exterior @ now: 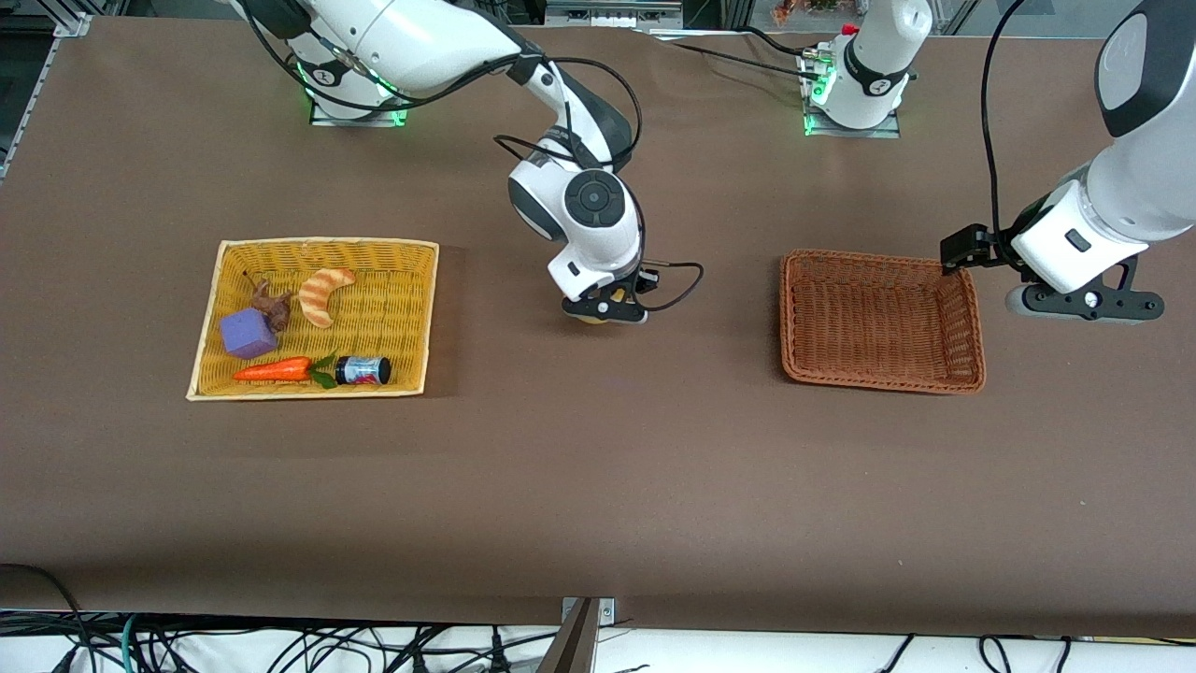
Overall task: Transfer tape with both arms
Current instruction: 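Lift the tape roll and carry it toward the table middle with the right gripper, then set the tape roll on the table while the left gripper reaches toward it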
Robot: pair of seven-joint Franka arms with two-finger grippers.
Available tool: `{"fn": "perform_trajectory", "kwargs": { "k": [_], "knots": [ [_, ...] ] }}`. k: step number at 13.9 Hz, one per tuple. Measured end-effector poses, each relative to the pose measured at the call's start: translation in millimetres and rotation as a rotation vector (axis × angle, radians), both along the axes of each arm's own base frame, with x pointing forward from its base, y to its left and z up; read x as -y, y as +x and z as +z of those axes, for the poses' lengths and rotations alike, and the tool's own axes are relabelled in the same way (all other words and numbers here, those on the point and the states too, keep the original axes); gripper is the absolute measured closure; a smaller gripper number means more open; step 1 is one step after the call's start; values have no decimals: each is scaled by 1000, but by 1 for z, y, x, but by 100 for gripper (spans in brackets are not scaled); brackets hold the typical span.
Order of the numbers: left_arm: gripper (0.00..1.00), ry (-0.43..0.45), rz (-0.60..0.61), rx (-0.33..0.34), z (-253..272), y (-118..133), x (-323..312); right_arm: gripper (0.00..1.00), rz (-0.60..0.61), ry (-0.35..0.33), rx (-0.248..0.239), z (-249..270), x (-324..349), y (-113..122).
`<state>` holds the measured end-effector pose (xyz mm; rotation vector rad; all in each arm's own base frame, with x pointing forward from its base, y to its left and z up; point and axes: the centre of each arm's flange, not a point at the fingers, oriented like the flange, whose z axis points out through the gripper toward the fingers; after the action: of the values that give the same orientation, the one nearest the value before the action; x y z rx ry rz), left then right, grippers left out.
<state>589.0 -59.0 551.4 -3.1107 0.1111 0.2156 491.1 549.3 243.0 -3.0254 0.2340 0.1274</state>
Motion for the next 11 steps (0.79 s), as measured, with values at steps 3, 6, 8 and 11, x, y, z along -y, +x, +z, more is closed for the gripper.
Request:
{"fn": "perform_trajectory", "kwargs": {
  "k": [3,6,8,11],
  "knots": [
    [0,0,0,0,0,0,0,78,3,13,1,-18,-5,-4],
    [0,0,0,-1,0,0,0,78,8,14,-6,-34,-9,-9],
    [0,0,0,-1,-1,0,0,78,11,13,-3,-37,-11,-10],
    [0,0,0,-2,-1,0,0,63,13,19,5,-35,-12,-9]
  ]
}}
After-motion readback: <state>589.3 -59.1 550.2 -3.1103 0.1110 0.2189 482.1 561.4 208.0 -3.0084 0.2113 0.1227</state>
